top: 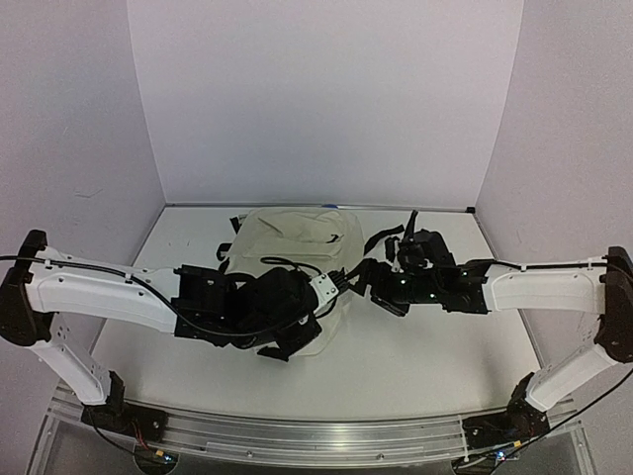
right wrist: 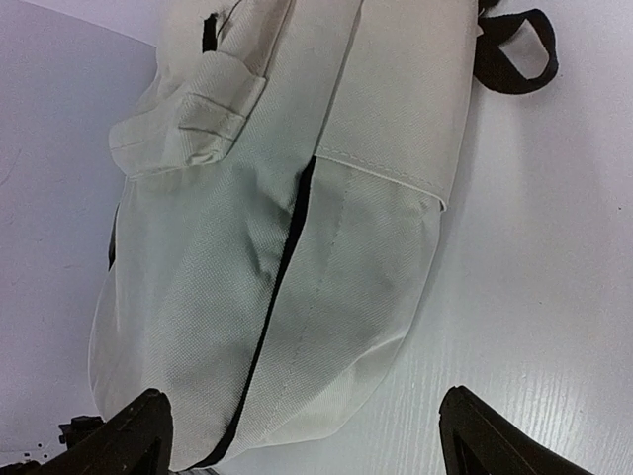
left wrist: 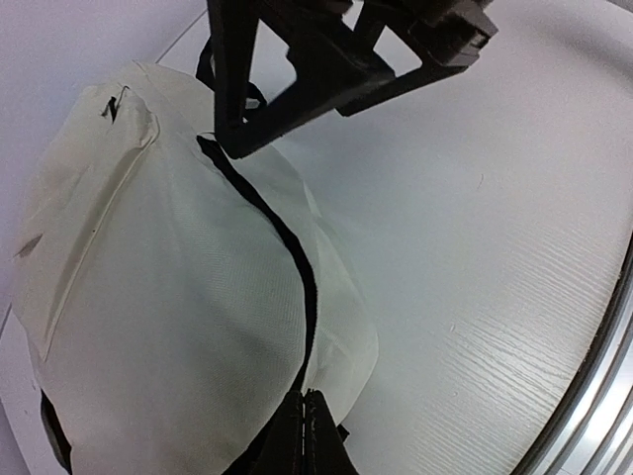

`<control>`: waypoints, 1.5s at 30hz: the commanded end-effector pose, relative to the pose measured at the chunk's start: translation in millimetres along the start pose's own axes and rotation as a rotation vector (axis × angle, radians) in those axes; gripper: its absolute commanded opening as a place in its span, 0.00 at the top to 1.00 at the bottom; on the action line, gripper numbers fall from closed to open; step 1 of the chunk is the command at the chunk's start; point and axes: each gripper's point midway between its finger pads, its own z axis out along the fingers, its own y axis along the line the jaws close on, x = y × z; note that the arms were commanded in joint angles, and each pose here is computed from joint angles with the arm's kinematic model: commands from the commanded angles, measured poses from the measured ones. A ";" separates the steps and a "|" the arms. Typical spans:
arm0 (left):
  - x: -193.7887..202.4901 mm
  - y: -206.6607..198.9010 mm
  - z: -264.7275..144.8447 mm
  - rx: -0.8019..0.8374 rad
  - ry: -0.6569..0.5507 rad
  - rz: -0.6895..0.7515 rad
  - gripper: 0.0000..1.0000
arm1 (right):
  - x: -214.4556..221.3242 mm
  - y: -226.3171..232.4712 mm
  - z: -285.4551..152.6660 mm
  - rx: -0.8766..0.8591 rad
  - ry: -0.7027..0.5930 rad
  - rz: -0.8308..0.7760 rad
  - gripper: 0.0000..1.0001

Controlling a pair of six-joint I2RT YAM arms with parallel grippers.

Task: Pack the student bag
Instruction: Zip the student bag at the center of the board.

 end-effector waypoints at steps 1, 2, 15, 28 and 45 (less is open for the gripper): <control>-21.1 19.6 -33.7 -0.003 -0.081 -0.084 1.00 | -8.2 23.5 1.8 -0.092 -0.014 0.014 0.08; -17.6 25.9 -38.0 -0.016 -0.079 -0.102 1.00 | -8.4 24.1 2.2 -0.095 -0.013 0.016 0.08; -4.7 36.5 -48.0 0.042 -0.077 -0.221 1.00 | 35.4 62.2 36.5 -0.147 0.095 -0.038 0.27; 24.7 64.3 -47.9 -0.051 -0.054 -0.311 1.00 | 34.9 62.6 60.1 -0.159 0.095 0.033 1.00; 60.6 131.5 -56.0 -0.141 -0.107 -0.482 1.00 | -6.0 9.0 48.1 -0.060 -0.014 0.096 1.00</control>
